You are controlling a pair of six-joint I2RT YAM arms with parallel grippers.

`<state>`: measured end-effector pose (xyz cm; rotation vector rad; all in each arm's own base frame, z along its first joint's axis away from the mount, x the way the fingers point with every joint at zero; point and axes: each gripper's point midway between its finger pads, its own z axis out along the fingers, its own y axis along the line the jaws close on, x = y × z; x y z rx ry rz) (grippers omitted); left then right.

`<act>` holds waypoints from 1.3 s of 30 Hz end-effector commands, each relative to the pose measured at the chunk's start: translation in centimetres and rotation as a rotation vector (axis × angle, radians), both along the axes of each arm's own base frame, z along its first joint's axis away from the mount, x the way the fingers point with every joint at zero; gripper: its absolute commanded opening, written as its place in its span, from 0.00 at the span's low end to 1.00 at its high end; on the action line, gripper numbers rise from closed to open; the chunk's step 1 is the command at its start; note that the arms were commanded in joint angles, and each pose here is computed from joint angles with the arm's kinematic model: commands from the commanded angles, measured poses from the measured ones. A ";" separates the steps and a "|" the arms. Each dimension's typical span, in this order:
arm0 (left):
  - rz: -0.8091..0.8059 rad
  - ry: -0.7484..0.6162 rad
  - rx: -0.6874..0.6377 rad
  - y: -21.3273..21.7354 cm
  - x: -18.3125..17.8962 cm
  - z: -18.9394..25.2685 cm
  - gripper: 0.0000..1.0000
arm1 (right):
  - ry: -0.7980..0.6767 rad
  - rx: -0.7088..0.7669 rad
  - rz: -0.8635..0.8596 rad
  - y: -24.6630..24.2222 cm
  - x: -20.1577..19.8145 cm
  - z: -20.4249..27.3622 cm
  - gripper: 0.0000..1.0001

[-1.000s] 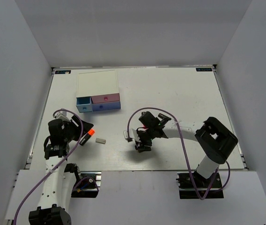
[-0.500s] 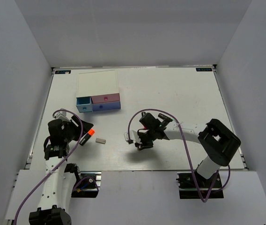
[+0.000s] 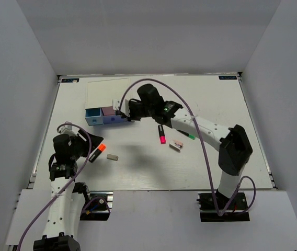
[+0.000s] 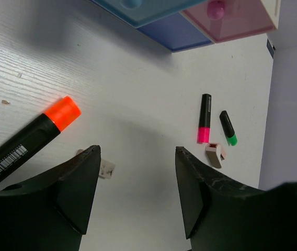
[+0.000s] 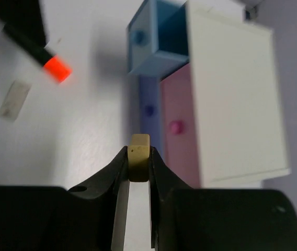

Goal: Sort the stationery into containers
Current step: Place the stationery into the container

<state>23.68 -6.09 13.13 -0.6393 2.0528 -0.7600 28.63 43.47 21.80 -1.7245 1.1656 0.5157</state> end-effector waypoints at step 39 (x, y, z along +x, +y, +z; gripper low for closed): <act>0.074 0.089 -0.028 0.6 -0.5 -1.7 0.69 | -0.046 0.396 0.002 16.6 5.5 2.4 0.18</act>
